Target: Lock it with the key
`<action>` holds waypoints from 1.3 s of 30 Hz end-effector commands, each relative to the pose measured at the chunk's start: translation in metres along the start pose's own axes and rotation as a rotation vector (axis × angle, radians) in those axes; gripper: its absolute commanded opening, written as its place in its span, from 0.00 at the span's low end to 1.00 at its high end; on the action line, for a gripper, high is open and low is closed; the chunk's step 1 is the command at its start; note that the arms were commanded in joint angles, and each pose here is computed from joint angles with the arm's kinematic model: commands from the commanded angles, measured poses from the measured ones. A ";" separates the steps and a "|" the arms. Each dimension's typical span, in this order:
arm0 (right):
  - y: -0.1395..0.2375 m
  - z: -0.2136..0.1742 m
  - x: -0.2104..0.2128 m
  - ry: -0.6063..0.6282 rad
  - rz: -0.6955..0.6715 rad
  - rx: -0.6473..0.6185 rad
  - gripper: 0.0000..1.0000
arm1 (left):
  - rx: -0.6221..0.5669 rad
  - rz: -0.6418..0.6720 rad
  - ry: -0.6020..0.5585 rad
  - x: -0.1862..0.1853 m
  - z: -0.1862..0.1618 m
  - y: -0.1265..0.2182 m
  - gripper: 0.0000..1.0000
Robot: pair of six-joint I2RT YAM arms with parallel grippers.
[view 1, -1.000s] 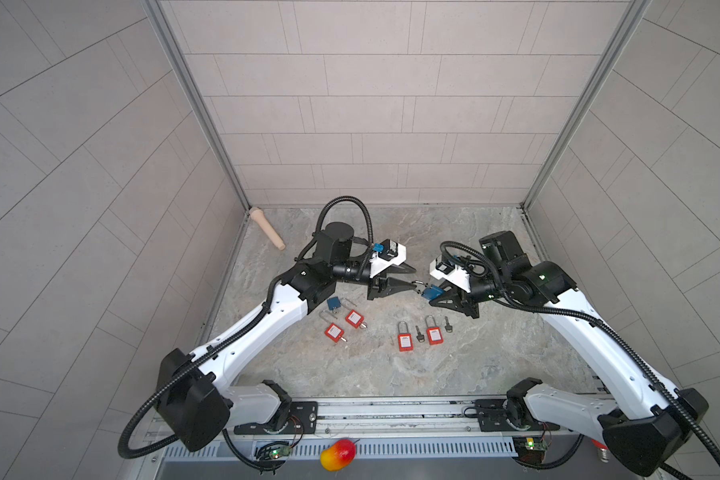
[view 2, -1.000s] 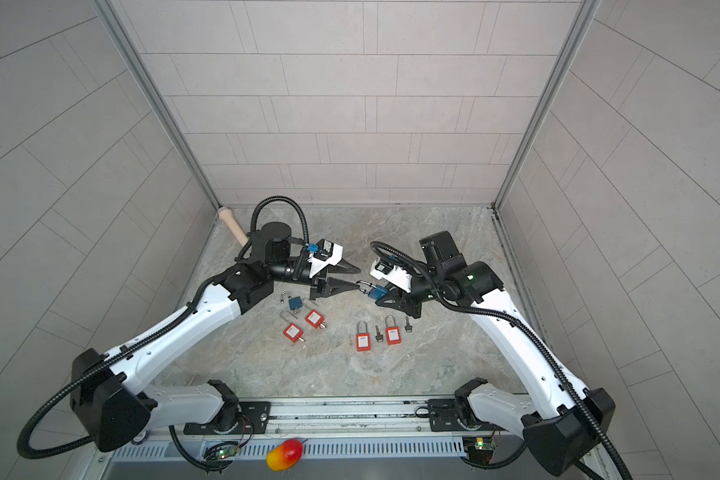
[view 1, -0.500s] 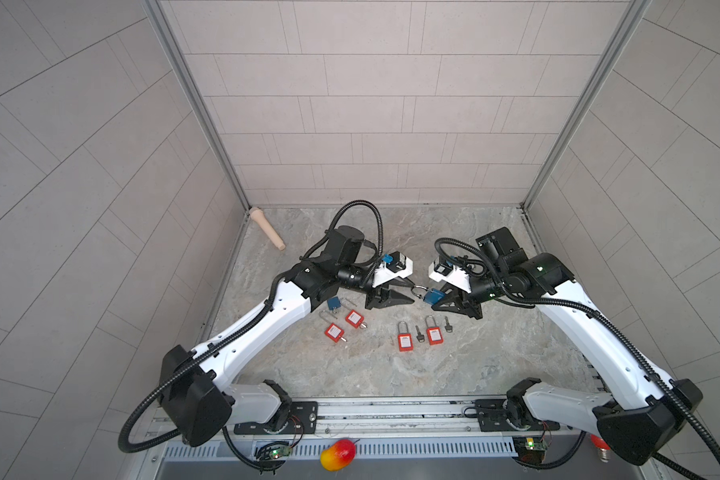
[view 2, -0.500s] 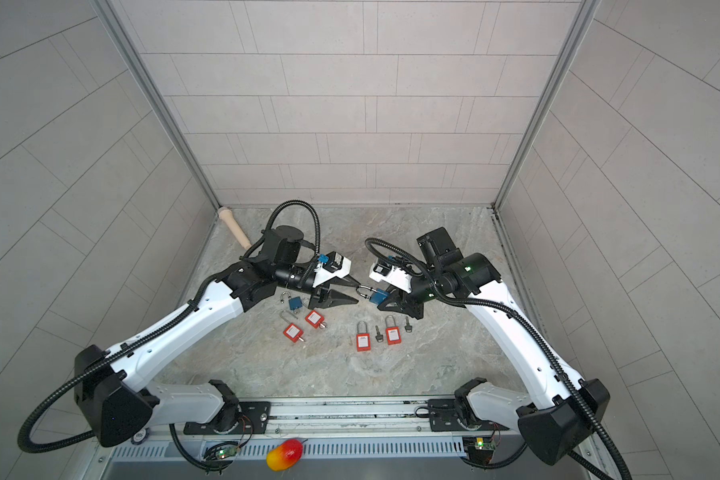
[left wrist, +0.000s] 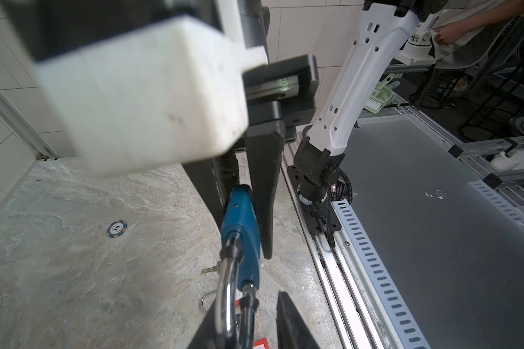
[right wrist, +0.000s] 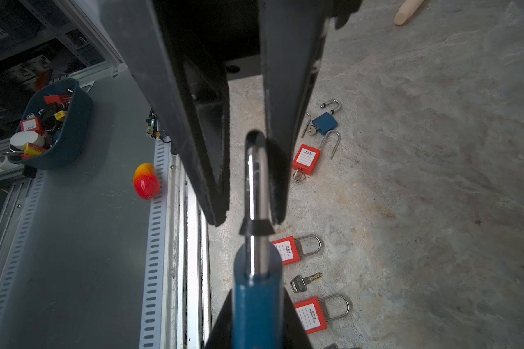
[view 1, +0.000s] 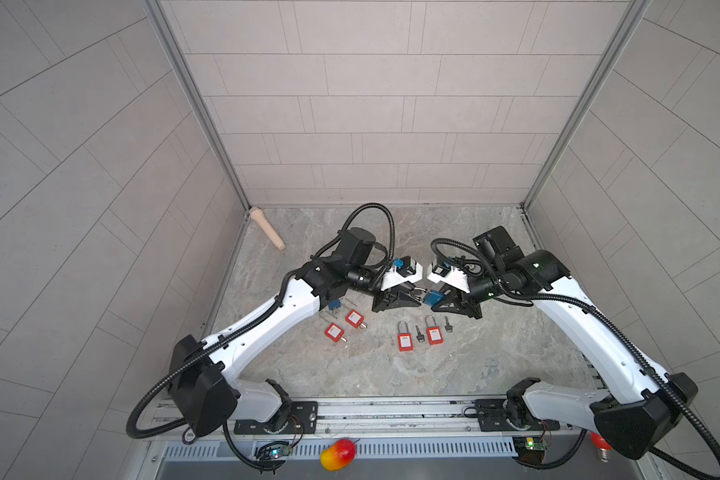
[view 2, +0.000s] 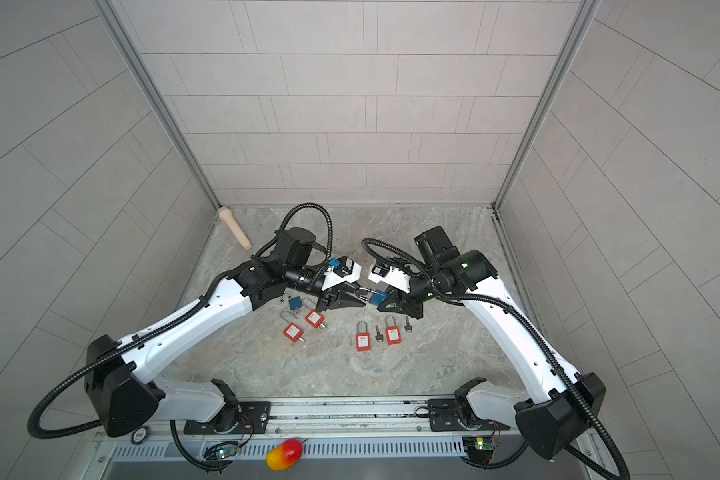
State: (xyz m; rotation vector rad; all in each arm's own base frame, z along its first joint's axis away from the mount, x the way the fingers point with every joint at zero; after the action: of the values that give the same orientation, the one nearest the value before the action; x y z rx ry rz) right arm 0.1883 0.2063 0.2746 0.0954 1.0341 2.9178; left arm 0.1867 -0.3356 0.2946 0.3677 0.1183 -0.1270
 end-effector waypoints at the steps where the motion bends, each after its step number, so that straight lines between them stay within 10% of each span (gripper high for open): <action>1: 0.005 0.012 0.006 0.046 0.018 -0.038 0.00 | -0.027 -0.011 -0.050 -0.003 0.015 0.000 0.26; 7: 0.008 0.015 0.005 0.070 -0.001 -0.041 0.10 | -0.065 -0.016 -0.026 0.000 0.019 -0.003 0.00; 12: 0.020 0.023 0.000 0.126 -0.083 -0.067 0.44 | -0.176 0.014 0.004 0.008 0.035 0.002 0.00; 17: 0.027 0.011 -0.006 0.100 -0.151 -0.084 0.52 | -0.277 0.020 0.010 0.008 0.053 0.009 0.00; 39: 0.050 0.039 -0.016 0.118 -0.313 -0.261 0.36 | -0.382 -0.011 0.024 0.001 0.067 0.016 0.00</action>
State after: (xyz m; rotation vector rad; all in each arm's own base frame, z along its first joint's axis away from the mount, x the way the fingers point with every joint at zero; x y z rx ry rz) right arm 0.2086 0.1892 0.3182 -0.1800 0.6632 2.7437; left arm 0.2059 -0.3537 0.3403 0.0372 0.2382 -0.0860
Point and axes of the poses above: each gripper's point midway between its finger pads, its own y axis back along the fingers, its own x axis along the line the jaws close on, z = x × y, the point moved 1 cm from there along y, back along the fingers, and after that the axes turned 10 degrees about y, right-handed, at the moved point
